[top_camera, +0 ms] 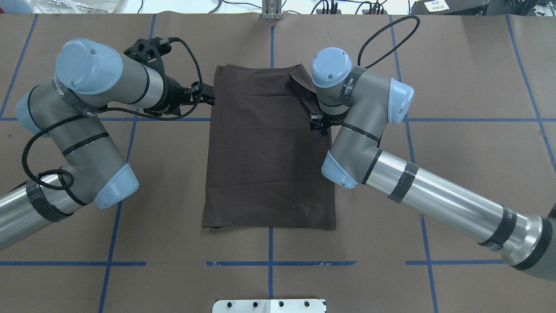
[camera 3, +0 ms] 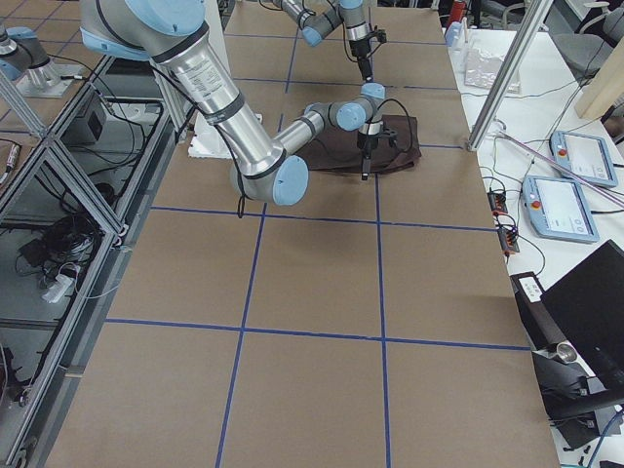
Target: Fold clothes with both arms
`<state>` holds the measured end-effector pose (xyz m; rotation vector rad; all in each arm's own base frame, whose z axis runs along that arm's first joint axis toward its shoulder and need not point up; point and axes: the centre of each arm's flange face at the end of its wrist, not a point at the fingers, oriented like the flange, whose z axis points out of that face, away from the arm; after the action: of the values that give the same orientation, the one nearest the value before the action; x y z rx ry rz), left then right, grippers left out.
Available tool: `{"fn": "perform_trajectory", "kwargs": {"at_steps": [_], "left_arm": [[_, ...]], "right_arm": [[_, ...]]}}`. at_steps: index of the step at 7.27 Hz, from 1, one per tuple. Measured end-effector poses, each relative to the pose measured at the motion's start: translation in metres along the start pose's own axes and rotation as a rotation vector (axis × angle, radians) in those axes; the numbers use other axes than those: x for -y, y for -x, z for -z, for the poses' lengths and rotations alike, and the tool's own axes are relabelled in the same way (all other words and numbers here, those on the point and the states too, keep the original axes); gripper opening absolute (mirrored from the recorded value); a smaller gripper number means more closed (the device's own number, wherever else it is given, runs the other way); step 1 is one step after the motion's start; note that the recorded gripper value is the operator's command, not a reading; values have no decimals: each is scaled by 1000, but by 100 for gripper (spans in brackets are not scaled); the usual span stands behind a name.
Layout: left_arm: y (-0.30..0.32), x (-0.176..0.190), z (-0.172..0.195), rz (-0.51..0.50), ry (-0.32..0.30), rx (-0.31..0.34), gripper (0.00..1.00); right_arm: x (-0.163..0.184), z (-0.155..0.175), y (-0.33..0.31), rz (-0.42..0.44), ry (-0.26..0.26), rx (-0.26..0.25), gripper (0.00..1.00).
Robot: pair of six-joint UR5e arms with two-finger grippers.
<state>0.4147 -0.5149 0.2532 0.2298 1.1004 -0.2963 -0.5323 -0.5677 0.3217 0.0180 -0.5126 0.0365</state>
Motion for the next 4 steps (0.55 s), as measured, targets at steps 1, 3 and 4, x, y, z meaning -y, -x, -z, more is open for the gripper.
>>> {"fn": "perform_trajectory", "kwargs": {"at_steps": [1,3,4], "left_arm": [[-2,0,1,0,-1,-3,100],[-2,0,1,0,-1,-6,100],[-4,0,3,-2,-1,-12,100]], "right_arm": [[16,-5,-26,7,-4,-15,100],[34,0,-52,16,-9,-9,100],[39,17,-44,21,-7,30,100]]}}
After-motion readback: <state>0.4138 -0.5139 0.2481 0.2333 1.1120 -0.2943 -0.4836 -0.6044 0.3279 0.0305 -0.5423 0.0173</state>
